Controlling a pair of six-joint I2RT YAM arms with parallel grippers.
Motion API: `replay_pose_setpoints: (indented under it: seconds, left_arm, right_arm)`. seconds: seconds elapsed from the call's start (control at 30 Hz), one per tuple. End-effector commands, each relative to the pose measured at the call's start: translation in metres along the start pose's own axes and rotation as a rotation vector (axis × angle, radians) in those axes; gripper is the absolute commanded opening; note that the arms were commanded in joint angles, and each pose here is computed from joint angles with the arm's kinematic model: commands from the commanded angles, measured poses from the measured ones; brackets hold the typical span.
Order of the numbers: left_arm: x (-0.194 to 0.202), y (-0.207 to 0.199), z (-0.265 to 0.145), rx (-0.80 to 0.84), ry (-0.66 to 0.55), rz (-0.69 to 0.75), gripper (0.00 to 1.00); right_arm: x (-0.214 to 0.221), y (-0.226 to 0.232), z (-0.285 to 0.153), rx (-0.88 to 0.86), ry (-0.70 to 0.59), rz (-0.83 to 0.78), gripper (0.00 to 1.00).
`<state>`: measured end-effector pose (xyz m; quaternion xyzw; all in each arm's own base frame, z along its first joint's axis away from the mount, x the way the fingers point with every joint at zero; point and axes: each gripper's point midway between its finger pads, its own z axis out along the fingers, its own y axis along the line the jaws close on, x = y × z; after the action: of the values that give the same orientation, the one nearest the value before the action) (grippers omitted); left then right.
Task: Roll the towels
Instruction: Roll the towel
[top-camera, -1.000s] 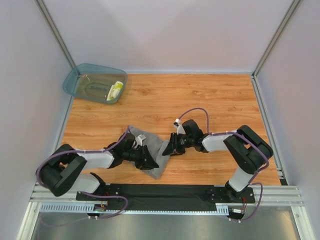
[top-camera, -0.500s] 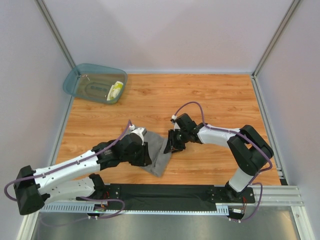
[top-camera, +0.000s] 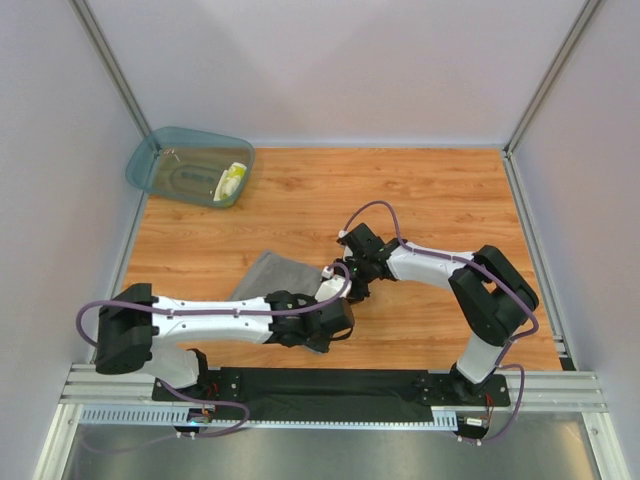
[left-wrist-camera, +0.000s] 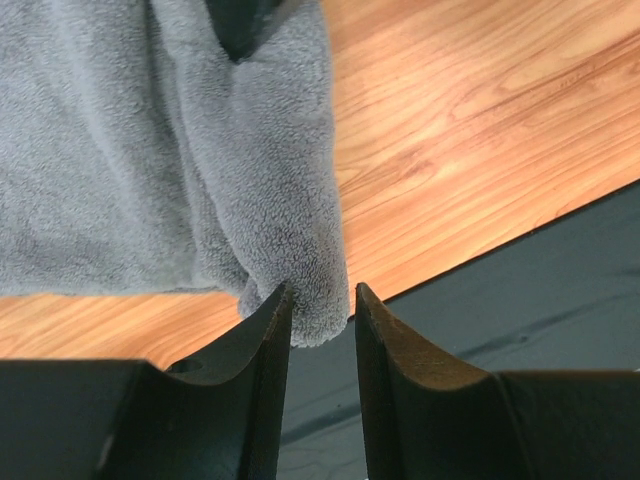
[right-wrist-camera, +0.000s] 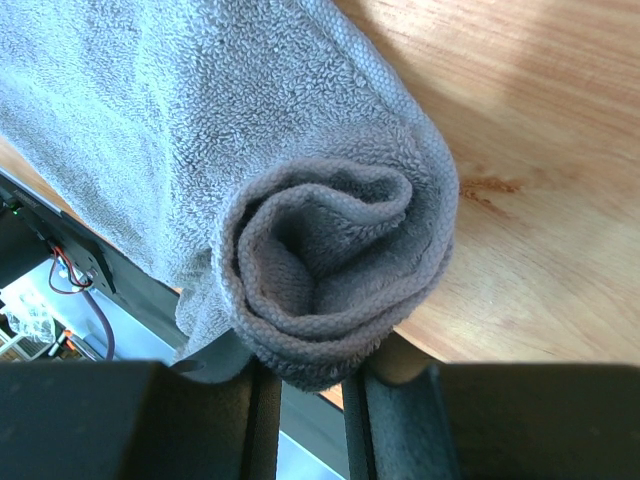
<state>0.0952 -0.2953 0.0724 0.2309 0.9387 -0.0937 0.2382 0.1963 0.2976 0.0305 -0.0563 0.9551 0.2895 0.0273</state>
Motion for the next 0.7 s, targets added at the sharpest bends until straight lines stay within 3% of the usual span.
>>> replay_pose_setpoints:
  seconds: [0.0,0.4,0.67]
  left_arm:
    - [-0.014,-0.005,-0.003,-0.040,-0.051,0.018,0.38]
    - [-0.028,-0.016,-0.019,-0.028,-0.126,0.053,0.37]
    - [-0.019,-0.024,-0.009,-0.025,-0.097,0.080,0.37]
  right_arm:
    - [0.015,-0.024,0.005,0.108,0.049,-0.001,0.22]
    - [0.014,-0.023,0.008,0.105,0.051,-0.002,0.21]
    - [0.014,-0.024,0.006,0.110,0.051,-0.009,0.21]
